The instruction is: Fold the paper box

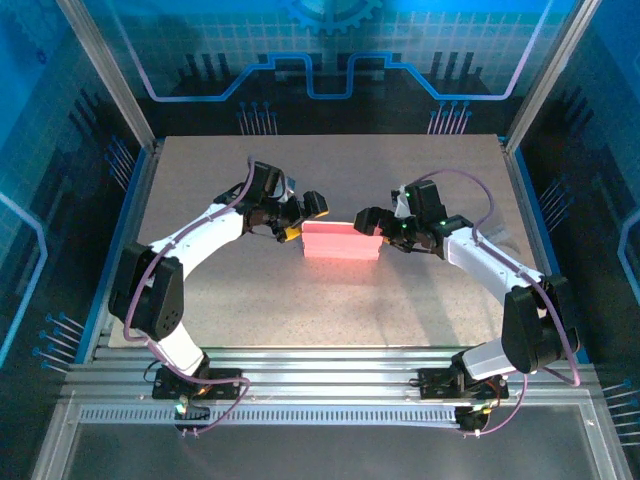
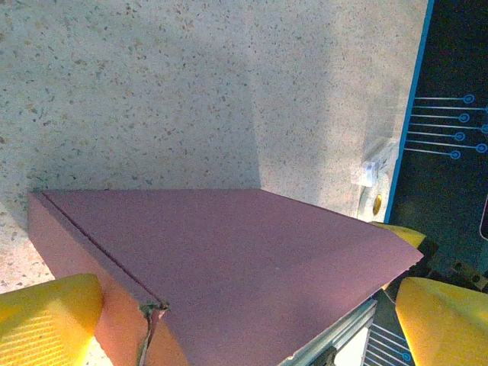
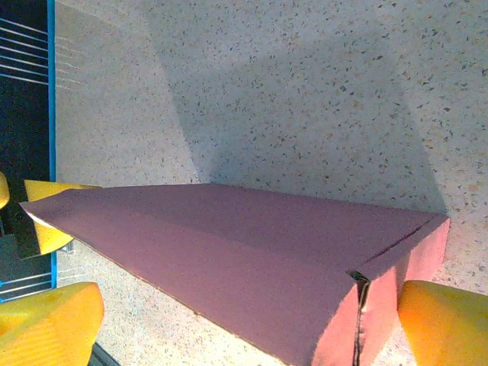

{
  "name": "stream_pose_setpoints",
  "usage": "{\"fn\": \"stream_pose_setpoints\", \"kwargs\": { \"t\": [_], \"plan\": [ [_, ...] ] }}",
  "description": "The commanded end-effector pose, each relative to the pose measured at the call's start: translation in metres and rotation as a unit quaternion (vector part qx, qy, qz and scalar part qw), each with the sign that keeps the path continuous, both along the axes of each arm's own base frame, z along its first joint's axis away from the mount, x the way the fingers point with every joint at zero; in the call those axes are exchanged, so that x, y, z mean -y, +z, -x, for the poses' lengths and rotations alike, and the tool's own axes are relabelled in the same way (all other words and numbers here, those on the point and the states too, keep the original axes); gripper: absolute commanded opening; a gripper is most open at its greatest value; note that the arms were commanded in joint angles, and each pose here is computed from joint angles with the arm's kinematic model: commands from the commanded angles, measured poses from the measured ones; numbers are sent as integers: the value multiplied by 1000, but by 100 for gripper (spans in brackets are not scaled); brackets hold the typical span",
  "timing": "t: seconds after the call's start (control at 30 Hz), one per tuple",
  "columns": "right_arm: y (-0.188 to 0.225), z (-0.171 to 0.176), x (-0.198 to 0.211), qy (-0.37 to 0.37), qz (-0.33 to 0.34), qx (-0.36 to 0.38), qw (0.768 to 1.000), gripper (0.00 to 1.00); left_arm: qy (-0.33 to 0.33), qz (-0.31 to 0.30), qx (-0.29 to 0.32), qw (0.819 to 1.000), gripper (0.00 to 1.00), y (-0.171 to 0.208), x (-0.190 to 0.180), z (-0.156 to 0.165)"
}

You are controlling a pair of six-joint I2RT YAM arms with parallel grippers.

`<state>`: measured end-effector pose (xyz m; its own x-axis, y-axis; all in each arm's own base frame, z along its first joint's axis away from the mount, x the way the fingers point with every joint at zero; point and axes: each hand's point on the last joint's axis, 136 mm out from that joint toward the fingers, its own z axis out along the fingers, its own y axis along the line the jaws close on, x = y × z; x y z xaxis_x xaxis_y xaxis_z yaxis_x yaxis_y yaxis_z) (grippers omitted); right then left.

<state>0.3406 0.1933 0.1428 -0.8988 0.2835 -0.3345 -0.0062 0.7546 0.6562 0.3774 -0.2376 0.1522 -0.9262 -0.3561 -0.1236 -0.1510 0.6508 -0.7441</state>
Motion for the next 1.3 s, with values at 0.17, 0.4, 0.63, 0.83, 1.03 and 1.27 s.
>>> {"fn": "stream_pose_setpoints", "kwargs": {
  "t": [0.17, 0.4, 0.63, 0.83, 1.03, 1.27],
  "plan": [
    [20, -6, 8, 0, 1, 26, 1000, 100, -1, 1, 11, 1000, 99, 9, -7, 1],
    [24, -5, 18, -7, 8, 30, 999, 100, 0, -2, 25, 1000, 99, 18, -14, 2],
    [34, -3, 26, -4, 33, 49, 998, 99, -3, -25, 61, 998, 99, 30, -26, 5],
    [37, -9, 32, -3, 62, 53, 997, 91, -13, -70, 64, 995, 92, 24, -34, 1],
    [33, -18, 41, -15, 94, 56, 994, 79, -14, -86, 60, 994, 79, 15, -36, -5],
    [22, -18, 41, -13, 101, 46, 994, 66, -19, -97, 53, 994, 66, 6, -39, -1]
  ]
}}
